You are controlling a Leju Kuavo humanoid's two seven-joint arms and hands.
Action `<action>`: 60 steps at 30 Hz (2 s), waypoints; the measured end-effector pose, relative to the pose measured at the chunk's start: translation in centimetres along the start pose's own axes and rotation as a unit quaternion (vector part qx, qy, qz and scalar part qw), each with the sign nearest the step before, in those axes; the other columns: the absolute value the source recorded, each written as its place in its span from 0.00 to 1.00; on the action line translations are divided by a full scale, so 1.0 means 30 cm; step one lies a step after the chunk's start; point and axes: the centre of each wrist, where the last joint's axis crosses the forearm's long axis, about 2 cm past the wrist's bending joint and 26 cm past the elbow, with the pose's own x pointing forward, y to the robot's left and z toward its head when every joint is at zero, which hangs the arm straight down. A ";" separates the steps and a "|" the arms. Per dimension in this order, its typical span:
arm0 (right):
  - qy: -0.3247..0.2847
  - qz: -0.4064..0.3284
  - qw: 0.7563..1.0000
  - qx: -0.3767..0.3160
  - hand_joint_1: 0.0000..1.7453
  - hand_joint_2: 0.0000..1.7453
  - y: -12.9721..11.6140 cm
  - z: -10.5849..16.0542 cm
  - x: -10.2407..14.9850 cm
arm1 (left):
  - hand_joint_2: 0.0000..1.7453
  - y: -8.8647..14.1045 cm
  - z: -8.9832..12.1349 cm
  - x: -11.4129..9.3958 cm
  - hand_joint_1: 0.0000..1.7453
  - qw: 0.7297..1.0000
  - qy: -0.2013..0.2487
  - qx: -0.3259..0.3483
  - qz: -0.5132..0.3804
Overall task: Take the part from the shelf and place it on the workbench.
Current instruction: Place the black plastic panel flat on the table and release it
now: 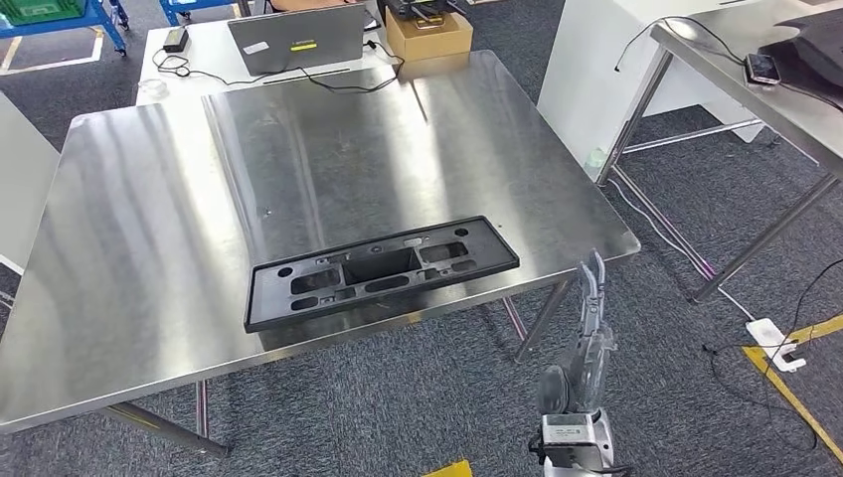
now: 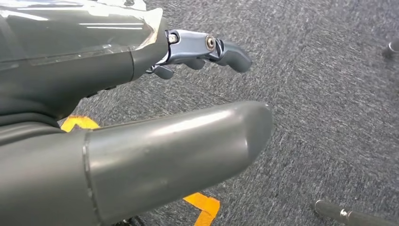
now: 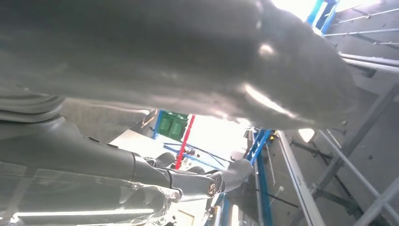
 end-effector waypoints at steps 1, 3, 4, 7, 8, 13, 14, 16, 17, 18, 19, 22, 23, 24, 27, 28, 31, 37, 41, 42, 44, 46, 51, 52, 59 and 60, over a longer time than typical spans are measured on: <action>-0.001 0.001 1.000 0.002 0.00 0.00 -0.005 0.002 0.003 | 0.00 0.001 -0.002 0.002 0.00 1.000 0.001 0.001 0.000; -0.002 0.002 1.000 0.007 0.00 0.00 -0.010 0.007 0.008 | 0.00 0.002 -0.002 0.002 0.00 1.000 0.004 0.003 0.001; -0.002 0.001 1.000 0.010 0.00 0.00 -0.010 0.008 0.011 | 0.00 0.002 -0.001 0.001 0.00 1.000 0.007 0.006 0.002; -0.001 0.000 1.000 0.018 0.00 0.00 -0.009 0.014 0.015 | 0.00 0.001 -0.001 0.002 0.00 1.000 0.012 0.016 0.005; 0.001 0.000 1.000 0.022 0.00 0.00 -0.008 0.016 0.015 | 0.00 0.000 -0.001 0.002 0.00 1.000 0.014 0.020 0.005; 0.035 0.009 0.998 0.048 0.00 0.00 0.005 0.033 -0.010 | 0.00 -0.003 0.001 0.003 0.00 0.999 0.019 0.027 0.006; 0.047 0.011 0.997 0.054 0.00 0.00 0.011 0.040 -0.023 | 0.00 -0.006 0.000 0.006 0.00 0.999 0.018 0.027 0.007; 0.073 0.017 0.995 0.069 0.00 0.00 0.026 0.057 -0.059 | 0.00 -0.011 0.001 0.010 0.00 1.000 0.017 0.025 0.008; 0.087 0.022 0.993 0.076 0.00 0.00 0.034 0.069 -0.080 | 0.00 -0.013 0.001 0.011 0.00 1.000 0.017 0.024 0.009; 0.104 0.029 0.991 0.085 0.00 0.00 0.040 0.084 -0.103 | 0.00 -0.014 0.002 0.010 0.00 1.000 0.017 0.023 0.008; 0.123 0.038 0.987 0.093 0.00 0.00 0.045 0.101 -0.127 | 0.00 -0.017 0.004 0.010 0.00 1.000 0.017 0.022 0.008; 0.191 0.068 0.971 0.127 0.00 0.00 0.054 0.179 -0.211 | 0.00 -0.021 0.006 0.010 0.00 1.000 0.017 0.024 0.008; 0.216 0.077 0.963 0.139 0.00 0.00 0.056 0.212 -0.241 | 0.00 -0.020 0.005 0.011 0.00 0.999 0.017 0.026 0.007; 0.241 0.086 0.955 0.150 0.00 0.00 0.056 0.245 -0.271 | 0.00 -0.020 0.006 0.010 0.00 0.999 0.018 0.028 0.007; 0.314 0.112 0.926 0.179 0.00 0.00 0.048 0.347 -0.346 | 0.00 -0.022 0.011 0.006 0.00 0.999 0.020 0.032 0.007; 0.337 0.122 0.915 0.186 0.00 0.00 0.044 0.375 -0.365 | 0.00 -0.023 0.013 0.004 0.00 0.999 0.021 0.033 0.006; 0.428 0.167 0.865 0.201 0.00 0.00 0.022 0.457 -0.403 | 0.00 -0.024 0.017 -0.001 0.00 0.999 0.024 0.040 0.005; 0.614 0.182 0.745 0.185 0.00 0.00 -0.068 0.613 -0.413 | 0.00 -0.015 0.022 -0.013 0.00 0.998 0.034 0.052 -0.002; 0.715 0.192 0.655 0.152 0.00 0.00 -0.141 0.707 -0.395 | 0.00 -0.012 0.022 -0.014 0.00 0.997 0.042 0.056 -0.009; 0.734 0.199 0.632 0.147 0.00 0.00 -0.158 0.728 -0.389 | 0.00 -0.011 0.022 -0.015 0.00 0.997 0.045 0.057 -0.011; 0.764 0.211 0.594 0.137 0.00 0.00 -0.186 0.760 -0.378 | 0.00 -0.012 0.024 -0.017 0.00 0.997 0.046 0.054 -0.015; 0.781 0.223 0.569 0.127 0.00 0.00 -0.208 0.783 -0.369 | 0.00 -0.016 0.026 -0.017 0.00 0.998 0.045 0.049 -0.019; 0.784 0.255 0.550 0.129 0.00 0.00 -0.248 0.825 -0.350 | 0.00 -0.017 0.031 -0.023 0.00 0.998 0.046 0.038 -0.023; 0.784 0.258 0.549 0.131 0.00 0.00 -0.251 0.829 -0.347 | 0.00 -0.017 0.031 -0.024 0.00 0.998 0.046 0.038 -0.023; 0.770 0.267 0.565 0.128 0.00 0.00 -0.267 0.829 -0.351 | 0.00 -0.021 0.035 -0.027 0.00 0.998 0.044 0.025 -0.028; 0.766 0.264 0.572 0.125 0.00 0.00 -0.268 0.824 -0.354 | 0.00 -0.023 0.037 -0.028 0.00 0.998 0.043 0.021 -0.030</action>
